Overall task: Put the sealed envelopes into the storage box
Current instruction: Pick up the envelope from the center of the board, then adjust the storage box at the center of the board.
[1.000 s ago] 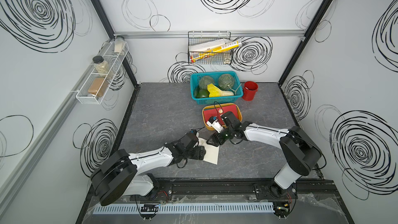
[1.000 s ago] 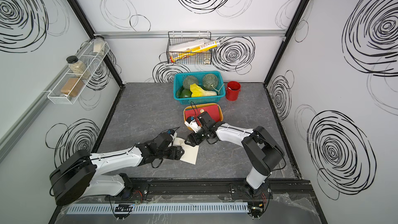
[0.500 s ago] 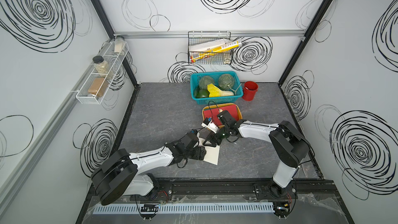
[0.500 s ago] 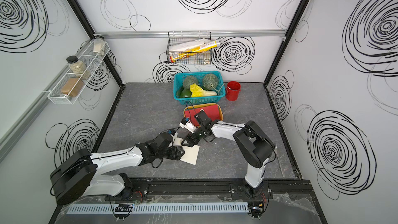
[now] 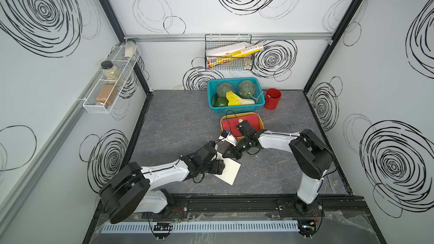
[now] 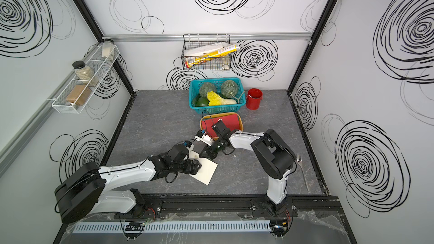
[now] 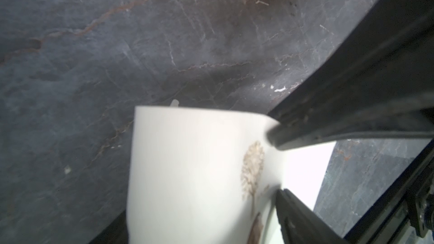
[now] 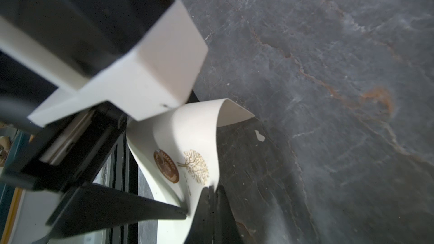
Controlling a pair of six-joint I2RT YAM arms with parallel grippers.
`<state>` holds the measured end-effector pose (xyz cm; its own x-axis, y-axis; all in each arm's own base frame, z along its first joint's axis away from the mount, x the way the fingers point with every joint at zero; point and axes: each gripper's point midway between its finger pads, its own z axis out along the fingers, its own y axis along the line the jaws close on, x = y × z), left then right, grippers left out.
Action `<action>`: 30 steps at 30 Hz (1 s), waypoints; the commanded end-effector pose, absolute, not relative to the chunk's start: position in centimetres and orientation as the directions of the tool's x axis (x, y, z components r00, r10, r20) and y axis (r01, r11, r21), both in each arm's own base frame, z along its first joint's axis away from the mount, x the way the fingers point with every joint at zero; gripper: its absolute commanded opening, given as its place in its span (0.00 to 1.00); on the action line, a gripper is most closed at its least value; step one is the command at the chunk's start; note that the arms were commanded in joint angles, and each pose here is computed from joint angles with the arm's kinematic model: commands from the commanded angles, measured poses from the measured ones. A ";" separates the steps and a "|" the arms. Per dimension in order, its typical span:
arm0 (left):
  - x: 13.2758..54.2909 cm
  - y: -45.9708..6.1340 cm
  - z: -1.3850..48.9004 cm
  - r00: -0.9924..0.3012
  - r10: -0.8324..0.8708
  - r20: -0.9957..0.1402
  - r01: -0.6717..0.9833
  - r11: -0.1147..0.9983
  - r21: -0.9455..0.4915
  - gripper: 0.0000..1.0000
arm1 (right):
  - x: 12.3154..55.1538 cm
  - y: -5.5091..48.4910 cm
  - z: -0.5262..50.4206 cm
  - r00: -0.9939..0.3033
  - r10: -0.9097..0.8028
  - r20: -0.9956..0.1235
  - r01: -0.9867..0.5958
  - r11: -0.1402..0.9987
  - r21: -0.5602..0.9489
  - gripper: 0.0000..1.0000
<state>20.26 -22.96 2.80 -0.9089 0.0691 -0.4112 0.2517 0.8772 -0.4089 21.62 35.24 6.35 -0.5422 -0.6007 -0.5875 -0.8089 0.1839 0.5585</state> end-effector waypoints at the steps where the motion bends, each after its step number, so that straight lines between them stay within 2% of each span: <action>1: 18.4 -20.8 1.0 -0.947 0.086 -0.310 0.196 0.919 -0.343 0.88 | 20.6 35.0 7.7 -0.534 -0.618 -0.577 -0.796 0.137 0.589 0.00; 6: 20.7 -20.0 5.1 -0.931 0.031 -0.364 0.161 0.929 -0.332 0.96 | 21.4 33.6 8.3 -0.575 -0.625 -0.528 -0.779 0.220 0.588 0.00; 11: 23.7 -18.2 11.3 -0.891 -0.084 -0.446 0.097 0.925 -0.368 0.98 | 21.3 32.4 9.4 -0.608 -0.625 -0.491 -0.767 0.300 0.568 0.00; 15: 26.1 -15.9 14.2 -0.849 -0.214 -0.484 0.005 0.912 -0.411 0.98 | 21.0 31.5 12.0 -0.607 -0.607 -0.513 -0.779 0.327 0.534 0.00; 19: 29.5 -14.0 14.8 -0.827 -0.292 -0.480 -0.071 0.902 -0.426 0.96 | 21.4 30.5 15.6 -0.606 -0.576 -0.549 -0.793 0.382 0.475 0.00; 22: 31.8 -15.2 14.8 -0.845 -0.258 -0.468 -0.046 0.908 -0.417 0.94 | 23.5 28.3 17.7 -0.642 -0.536 -0.548 -0.760 0.537 0.366 0.00; 26: 33.7 -18.1 14.6 -0.861 -0.248 -0.445 -0.018 0.888 -0.460 0.90 | 28.4 22.8 20.3 -0.742 -0.386 -0.549 -0.585 0.771 0.249 0.00; 30: 34.8 -21.6 14.3 -0.867 -0.225 -0.445 0.003 0.890 -0.456 0.89 | 31.7 18.7 22.5 -0.768 -0.269 -0.581 -0.427 0.892 0.150 0.00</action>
